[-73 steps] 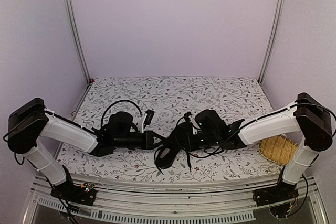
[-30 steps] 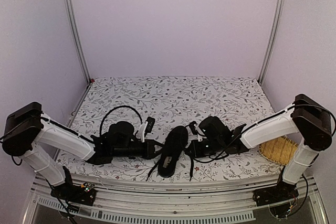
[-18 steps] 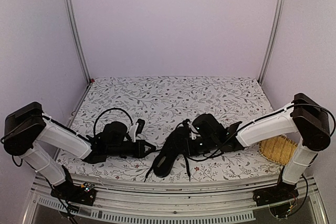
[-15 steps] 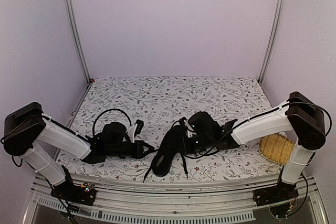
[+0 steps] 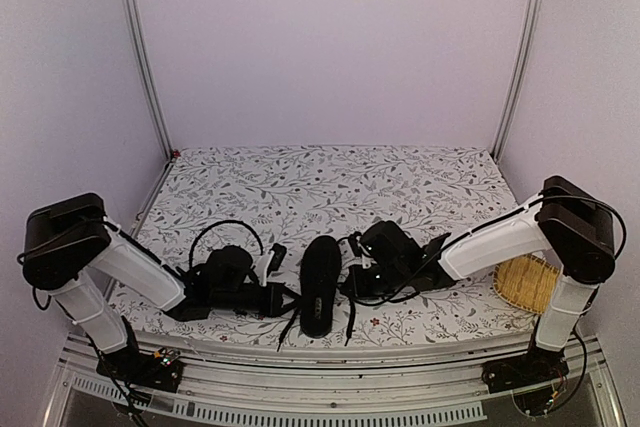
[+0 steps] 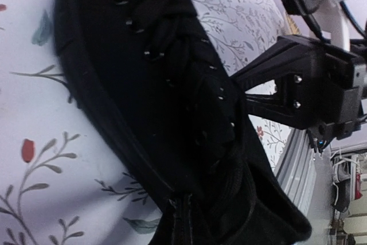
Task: Tie the shoes
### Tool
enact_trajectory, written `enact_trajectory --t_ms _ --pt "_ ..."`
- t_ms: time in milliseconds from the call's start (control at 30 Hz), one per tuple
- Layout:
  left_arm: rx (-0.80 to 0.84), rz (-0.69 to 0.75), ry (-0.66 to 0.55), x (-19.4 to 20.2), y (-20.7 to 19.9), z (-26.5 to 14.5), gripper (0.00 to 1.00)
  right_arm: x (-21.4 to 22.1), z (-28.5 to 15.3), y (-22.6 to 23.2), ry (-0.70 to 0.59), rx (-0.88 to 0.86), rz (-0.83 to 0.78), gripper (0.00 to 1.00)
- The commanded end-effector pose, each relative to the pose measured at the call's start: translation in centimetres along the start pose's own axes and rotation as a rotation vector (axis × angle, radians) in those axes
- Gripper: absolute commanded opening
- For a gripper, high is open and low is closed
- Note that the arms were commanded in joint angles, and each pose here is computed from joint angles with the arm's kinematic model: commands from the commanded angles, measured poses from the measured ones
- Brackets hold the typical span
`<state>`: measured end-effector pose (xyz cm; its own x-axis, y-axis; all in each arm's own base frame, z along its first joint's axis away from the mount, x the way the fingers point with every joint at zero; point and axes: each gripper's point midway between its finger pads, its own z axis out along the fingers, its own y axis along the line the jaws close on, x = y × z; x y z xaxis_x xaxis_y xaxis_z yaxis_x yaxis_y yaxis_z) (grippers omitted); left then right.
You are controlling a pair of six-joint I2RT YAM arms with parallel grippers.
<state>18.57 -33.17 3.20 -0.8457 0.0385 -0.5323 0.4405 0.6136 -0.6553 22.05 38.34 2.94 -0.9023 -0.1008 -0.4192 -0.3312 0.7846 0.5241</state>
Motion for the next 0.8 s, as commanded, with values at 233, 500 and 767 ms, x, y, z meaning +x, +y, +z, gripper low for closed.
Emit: enact_trajectory --t_ms 233,500,767 --pt "0.07 -0.031 0.152 5.9 -3.5 1.9 0.0 3.8 -1.2 2.2 0.095 -0.096 -0.028 0.02" --pt "0.051 -0.019 0.129 5.7 -4.0 1.2 0.0 8.7 -1.5 4.3 0.211 -0.158 -0.048 0.02" --pt "-0.008 0.025 0.064 4.7 -5.4 -0.7 0.0 9.7 -2.4 5.6 0.214 -0.161 -0.046 0.02"
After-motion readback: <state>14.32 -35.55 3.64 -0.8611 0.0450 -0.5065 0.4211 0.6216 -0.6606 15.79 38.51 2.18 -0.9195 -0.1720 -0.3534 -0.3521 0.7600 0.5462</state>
